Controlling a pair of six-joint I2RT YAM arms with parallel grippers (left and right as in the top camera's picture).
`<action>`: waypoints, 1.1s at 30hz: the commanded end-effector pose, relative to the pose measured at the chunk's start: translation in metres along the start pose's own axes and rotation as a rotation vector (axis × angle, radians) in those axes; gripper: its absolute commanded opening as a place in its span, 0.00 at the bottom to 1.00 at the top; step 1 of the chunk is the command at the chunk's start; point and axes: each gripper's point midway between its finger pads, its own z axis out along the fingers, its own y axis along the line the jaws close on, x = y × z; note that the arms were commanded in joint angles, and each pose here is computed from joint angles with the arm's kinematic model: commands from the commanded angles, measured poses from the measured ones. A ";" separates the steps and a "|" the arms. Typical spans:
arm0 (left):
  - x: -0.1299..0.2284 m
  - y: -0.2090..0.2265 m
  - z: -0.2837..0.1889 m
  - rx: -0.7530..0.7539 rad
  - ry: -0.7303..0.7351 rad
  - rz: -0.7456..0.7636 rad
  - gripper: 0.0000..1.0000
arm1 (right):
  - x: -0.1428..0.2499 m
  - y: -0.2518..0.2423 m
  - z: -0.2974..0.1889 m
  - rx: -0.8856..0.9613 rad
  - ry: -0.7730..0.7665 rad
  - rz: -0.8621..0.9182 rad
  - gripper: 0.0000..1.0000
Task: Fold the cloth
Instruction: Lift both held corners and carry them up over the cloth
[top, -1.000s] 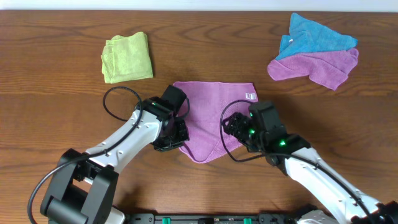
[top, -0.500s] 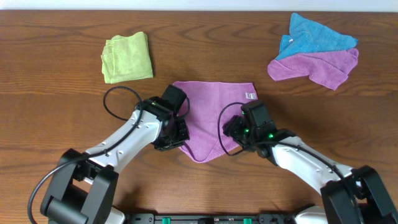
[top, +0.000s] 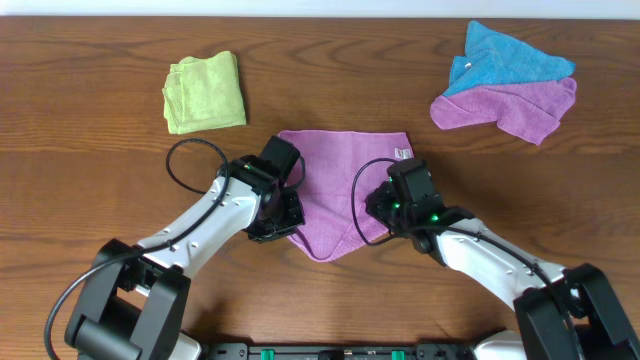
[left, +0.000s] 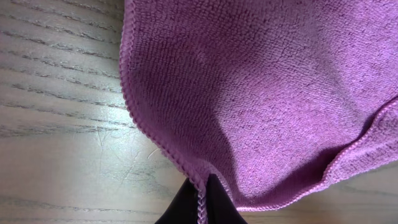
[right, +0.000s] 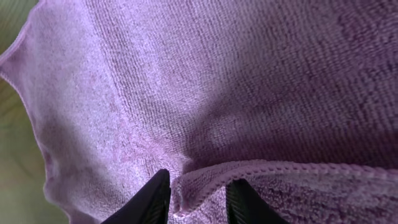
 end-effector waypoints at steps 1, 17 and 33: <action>-0.003 0.001 0.000 -0.007 -0.008 0.015 0.07 | -0.007 -0.001 0.000 0.008 -0.026 0.008 0.17; -0.010 -0.005 -0.004 0.014 -0.032 0.046 0.06 | -0.017 0.011 -0.029 0.042 -0.045 -0.066 0.01; -0.054 -0.017 -0.021 0.017 -0.215 0.051 0.06 | -0.032 -0.029 -0.072 0.273 -0.150 -0.162 0.02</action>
